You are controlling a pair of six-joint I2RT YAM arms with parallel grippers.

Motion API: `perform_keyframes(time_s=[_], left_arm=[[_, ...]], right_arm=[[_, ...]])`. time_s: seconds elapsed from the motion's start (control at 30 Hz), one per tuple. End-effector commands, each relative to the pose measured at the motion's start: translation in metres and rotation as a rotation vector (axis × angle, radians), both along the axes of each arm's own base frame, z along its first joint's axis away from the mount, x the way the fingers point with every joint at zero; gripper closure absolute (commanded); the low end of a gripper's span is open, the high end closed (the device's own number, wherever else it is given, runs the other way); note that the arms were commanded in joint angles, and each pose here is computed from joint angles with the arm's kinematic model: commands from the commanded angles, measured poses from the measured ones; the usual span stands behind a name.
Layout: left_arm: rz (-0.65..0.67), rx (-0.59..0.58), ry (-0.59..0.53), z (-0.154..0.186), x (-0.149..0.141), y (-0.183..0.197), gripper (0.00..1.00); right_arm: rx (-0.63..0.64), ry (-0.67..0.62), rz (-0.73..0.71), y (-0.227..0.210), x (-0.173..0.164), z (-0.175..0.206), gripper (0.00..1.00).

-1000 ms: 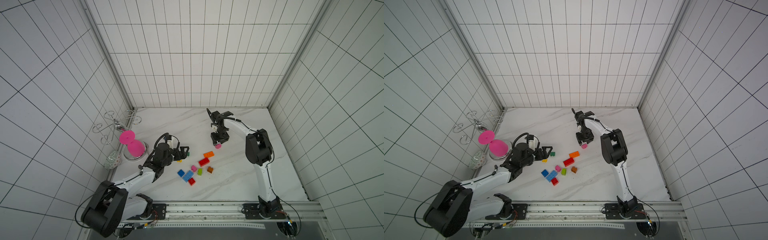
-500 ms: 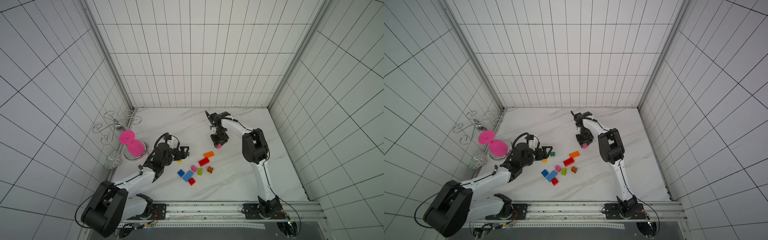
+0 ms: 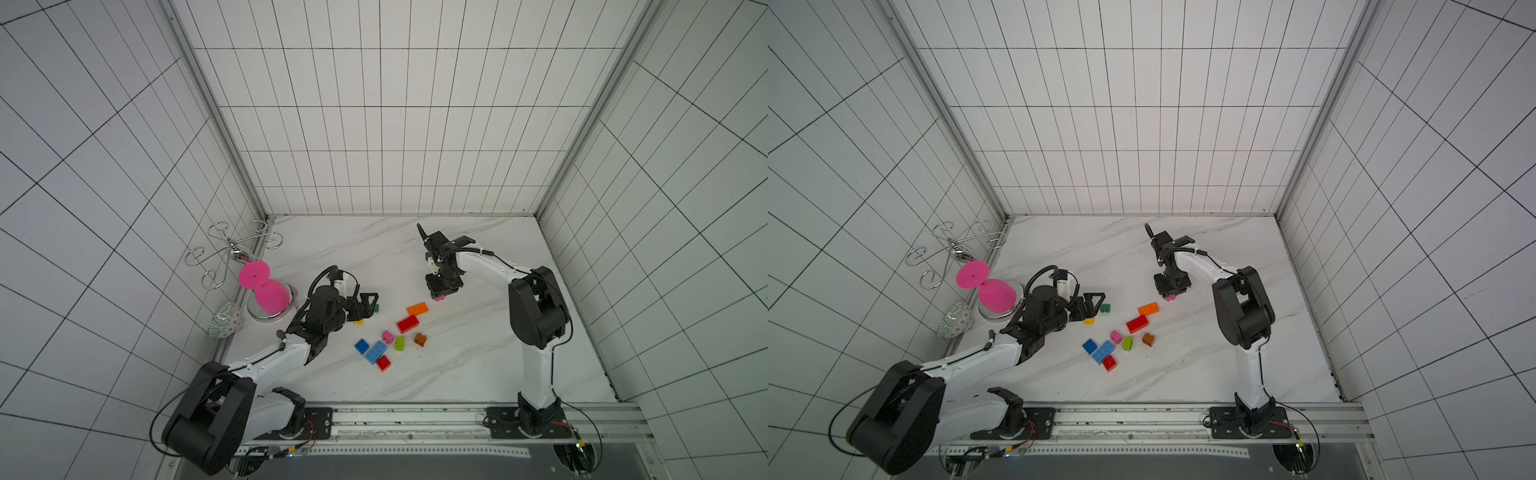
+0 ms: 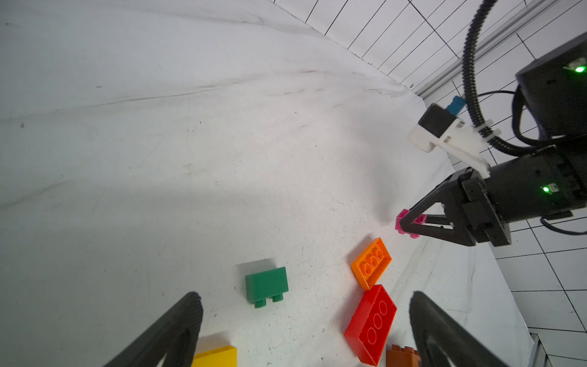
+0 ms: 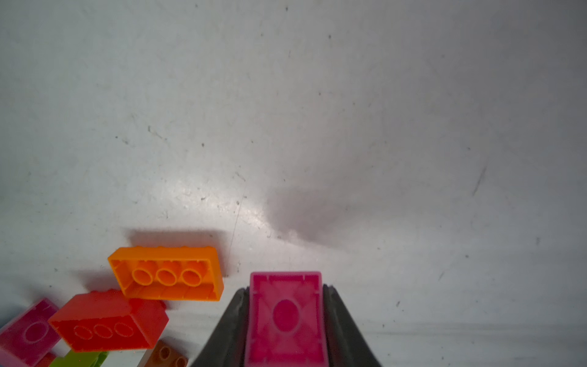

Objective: Assemble the letter p with lego
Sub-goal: Adjust the lego brick at the center of the board.

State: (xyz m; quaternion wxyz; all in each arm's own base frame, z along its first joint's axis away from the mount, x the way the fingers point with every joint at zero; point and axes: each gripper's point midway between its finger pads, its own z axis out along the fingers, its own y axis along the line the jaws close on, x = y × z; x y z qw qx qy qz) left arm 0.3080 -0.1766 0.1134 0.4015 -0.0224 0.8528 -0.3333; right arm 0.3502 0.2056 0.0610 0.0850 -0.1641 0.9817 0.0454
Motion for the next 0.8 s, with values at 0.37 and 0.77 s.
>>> perform_keyframes(time_s=[0.37, 0.77], left_arm=[[-0.069, -0.02, -0.012, 0.006, -0.003, -0.022, 0.03], [-0.265, -0.144, 0.119, 0.0, -0.028, -0.085, 0.03]], right_arm=[[0.136, -0.474, -0.113, -0.001, 0.023, -0.011, 0.74], [0.119, -0.428, -0.138, -0.015, -0.006, -0.003, 0.38]])
